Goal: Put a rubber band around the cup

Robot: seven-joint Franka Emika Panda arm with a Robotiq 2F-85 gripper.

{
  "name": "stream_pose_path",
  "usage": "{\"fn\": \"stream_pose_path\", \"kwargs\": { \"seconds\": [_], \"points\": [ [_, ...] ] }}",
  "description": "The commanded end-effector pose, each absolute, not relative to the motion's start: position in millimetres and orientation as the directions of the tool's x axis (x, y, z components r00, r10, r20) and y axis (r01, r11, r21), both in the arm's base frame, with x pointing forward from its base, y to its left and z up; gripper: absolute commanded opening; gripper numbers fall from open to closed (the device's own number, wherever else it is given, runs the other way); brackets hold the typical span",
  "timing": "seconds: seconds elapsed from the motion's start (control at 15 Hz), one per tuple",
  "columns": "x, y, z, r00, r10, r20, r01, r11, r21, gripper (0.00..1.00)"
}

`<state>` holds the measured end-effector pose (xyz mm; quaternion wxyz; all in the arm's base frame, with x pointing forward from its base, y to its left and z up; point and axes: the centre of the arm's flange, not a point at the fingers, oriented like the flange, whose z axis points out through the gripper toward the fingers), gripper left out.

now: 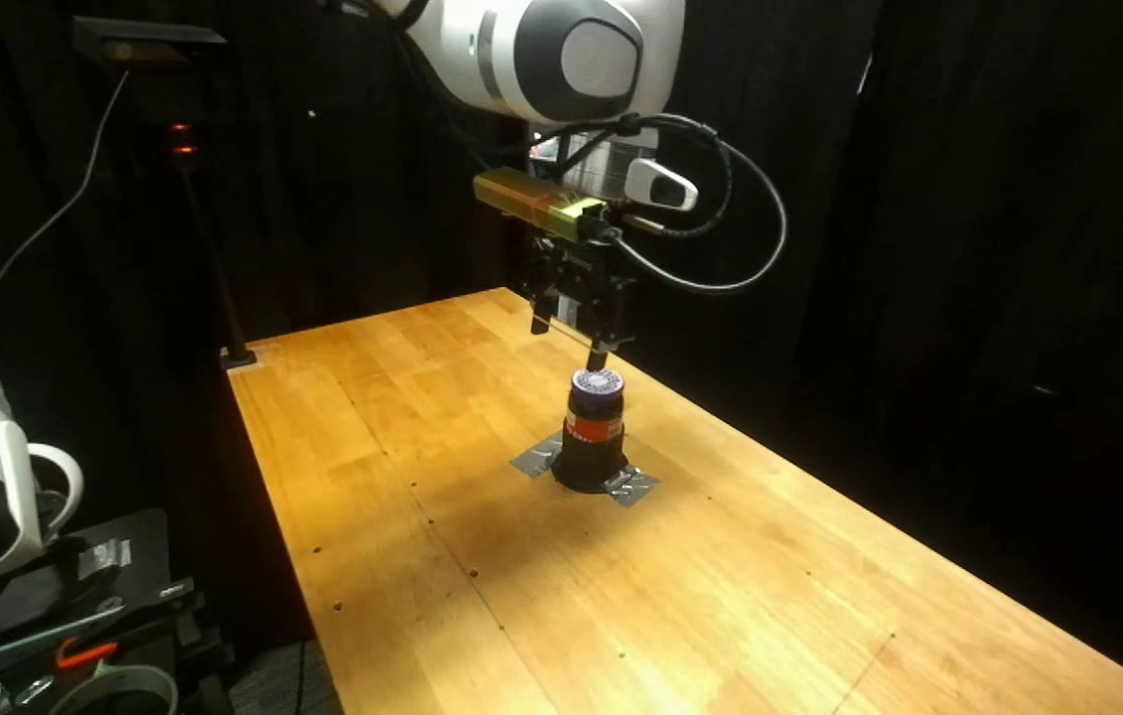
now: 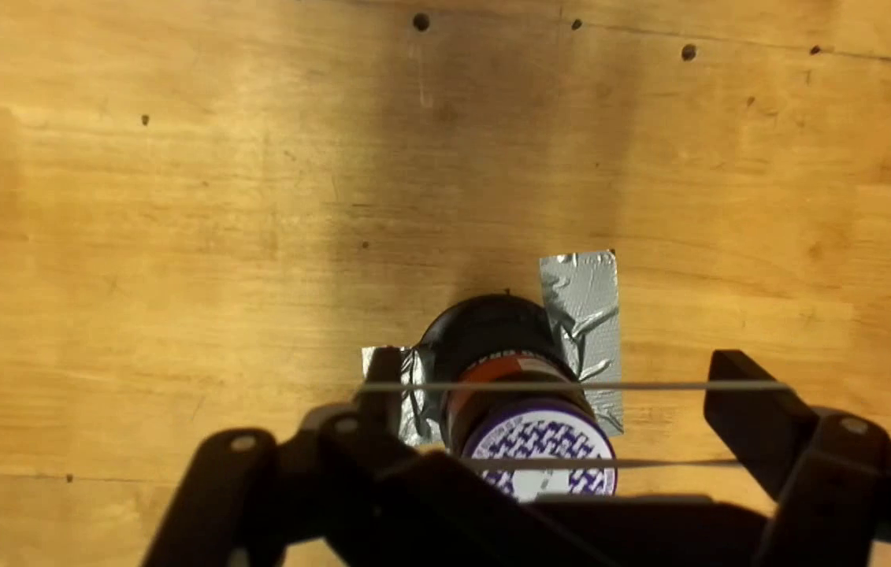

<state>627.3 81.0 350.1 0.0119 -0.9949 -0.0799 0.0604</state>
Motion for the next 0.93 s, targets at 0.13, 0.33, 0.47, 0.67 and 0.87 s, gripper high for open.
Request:
{"fn": "stream_pose_path", "kwargs": {
  "seconds": [0.13, 0.33, 0.47, 0.67, 0.87],
  "points": [
    [726.5, 98.2, 339.5, 0.967, 0.211, -0.142, 0.215, -0.977, 0.012, 1.0],
    [747.7, 97.6, 330.3, 0.959, 0.241, -0.146, 0.24, -0.97, -0.025, 1.0],
    [755.7, 99.5, 323.0, 0.954, 0.257, -0.152, 0.254, -0.966, -0.038, 1.0],
    [767.5, 101.5, 309.4, 0.949, 0.265, -0.169, 0.261, -0.964, -0.046, 1.0],
    [773.6, 97.9, 291.1, 0.943, 0.269, -0.197, 0.263, -0.963, -0.057, 1.0]
  ]
}}
